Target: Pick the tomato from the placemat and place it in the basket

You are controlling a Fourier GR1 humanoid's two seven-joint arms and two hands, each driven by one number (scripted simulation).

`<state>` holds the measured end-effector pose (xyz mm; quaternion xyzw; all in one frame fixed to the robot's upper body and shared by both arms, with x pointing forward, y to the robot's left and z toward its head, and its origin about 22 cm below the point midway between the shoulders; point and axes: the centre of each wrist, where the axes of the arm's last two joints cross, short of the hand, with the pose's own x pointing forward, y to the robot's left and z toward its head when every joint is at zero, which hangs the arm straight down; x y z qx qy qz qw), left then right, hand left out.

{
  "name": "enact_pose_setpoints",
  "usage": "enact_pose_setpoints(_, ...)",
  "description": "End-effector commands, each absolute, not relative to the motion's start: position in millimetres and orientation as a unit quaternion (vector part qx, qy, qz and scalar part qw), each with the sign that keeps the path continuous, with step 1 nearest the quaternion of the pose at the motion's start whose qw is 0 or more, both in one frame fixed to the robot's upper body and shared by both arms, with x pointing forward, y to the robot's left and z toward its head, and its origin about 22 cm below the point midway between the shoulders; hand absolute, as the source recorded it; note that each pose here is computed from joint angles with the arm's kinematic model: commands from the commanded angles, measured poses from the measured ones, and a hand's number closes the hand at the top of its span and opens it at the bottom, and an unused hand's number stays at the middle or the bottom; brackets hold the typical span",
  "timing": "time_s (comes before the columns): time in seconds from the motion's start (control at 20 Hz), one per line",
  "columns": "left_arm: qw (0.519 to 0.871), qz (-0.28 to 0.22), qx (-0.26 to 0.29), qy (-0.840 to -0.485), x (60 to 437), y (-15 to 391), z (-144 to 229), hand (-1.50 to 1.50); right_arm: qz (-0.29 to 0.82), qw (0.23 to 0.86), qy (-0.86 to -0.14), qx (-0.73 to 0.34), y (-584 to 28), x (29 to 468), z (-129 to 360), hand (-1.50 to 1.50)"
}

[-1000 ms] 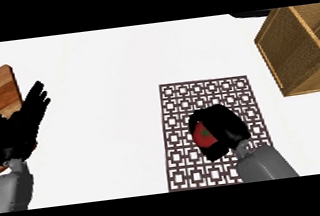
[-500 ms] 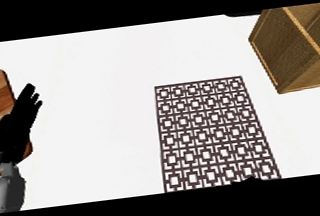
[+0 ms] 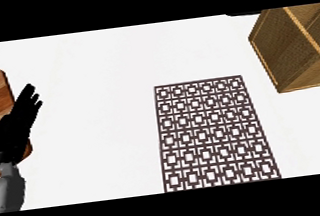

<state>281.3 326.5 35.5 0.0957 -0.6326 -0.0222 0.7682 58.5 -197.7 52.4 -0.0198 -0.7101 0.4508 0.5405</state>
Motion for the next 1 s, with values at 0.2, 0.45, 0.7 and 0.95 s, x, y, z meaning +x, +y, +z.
enact_pose_setpoints(0.2,0.764,-0.023,0.091,-0.639,285,315,37,0.00,0.340,0.517,-0.783,-0.061,-213,39,134,1.50)
enact_pose_setpoints(0.45,0.767,-0.030,0.093,-0.634,282,323,37,0.00,0.313,0.514,-0.790,-0.120,-223,43,154,1.50)
enact_pose_setpoints(0.7,0.762,-0.034,0.093,-0.640,302,320,53,0.00,0.304,0.501,-0.796,-0.155,-226,53,167,1.50)
enact_pose_setpoints(0.95,0.767,-0.038,0.082,-0.635,286,316,30,0.00,0.269,0.498,-0.802,-0.194,-231,73,171,1.50)
